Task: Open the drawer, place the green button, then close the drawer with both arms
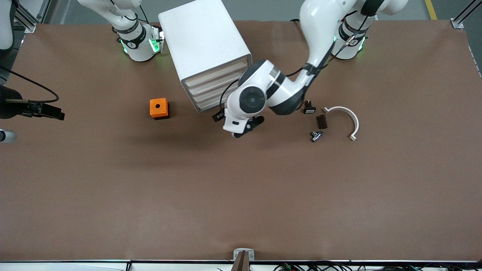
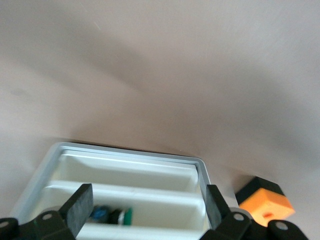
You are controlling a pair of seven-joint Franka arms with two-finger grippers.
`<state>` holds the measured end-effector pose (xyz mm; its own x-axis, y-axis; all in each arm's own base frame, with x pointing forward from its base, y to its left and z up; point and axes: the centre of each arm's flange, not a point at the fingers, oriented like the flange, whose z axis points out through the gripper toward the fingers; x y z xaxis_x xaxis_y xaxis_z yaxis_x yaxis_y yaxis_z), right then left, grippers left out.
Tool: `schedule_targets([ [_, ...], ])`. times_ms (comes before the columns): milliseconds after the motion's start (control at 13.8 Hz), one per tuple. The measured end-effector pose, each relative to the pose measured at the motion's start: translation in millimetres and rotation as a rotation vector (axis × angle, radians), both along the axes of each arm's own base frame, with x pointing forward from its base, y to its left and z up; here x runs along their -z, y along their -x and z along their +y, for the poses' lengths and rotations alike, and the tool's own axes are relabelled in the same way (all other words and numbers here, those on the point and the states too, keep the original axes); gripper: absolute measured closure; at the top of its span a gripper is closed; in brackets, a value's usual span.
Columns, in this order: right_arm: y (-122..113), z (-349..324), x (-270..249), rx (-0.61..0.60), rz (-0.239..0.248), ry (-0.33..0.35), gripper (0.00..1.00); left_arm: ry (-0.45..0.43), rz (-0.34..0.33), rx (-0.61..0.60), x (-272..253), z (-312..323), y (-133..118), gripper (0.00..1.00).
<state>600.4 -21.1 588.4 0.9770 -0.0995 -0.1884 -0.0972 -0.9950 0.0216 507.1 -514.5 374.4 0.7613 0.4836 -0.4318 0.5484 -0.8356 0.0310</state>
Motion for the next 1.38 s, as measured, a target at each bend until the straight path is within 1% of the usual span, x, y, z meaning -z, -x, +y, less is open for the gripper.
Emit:
schedule_targets([
  [218,5,-2,-11,0.005,-0.013,0.000,0.00,0.011,-0.017,0.062,-89,76,-24,0.00],
  [436,10,-1,-22,0.005,-0.031,-0.005,0.00,0.042,-0.027,0.137,-158,164,-39,0.00],
  [581,13,5,-29,0.002,-0.049,-0.050,0.00,0.068,-0.044,0.168,-192,226,-47,0.00],
  [726,16,8,-35,0.000,-0.065,-0.071,0.00,0.073,-0.055,0.217,-209,284,-52,0.00],
  [871,19,10,-36,-0.001,-0.085,-0.072,0.00,0.057,-0.071,0.281,-216,335,-57,0.01],
  [1017,25,12,-35,0.005,-0.102,-0.070,0.00,0.076,-0.087,0.311,-226,382,-58,0.00],
  [1234,34,19,-40,0.044,-0.110,-0.064,0.00,0.109,-0.125,0.352,-238,452,-45,0.00],
  [1380,38,22,-43,0.053,-0.115,-0.062,0.00,0.080,-0.144,0.377,-236,482,-32,0.00],
])
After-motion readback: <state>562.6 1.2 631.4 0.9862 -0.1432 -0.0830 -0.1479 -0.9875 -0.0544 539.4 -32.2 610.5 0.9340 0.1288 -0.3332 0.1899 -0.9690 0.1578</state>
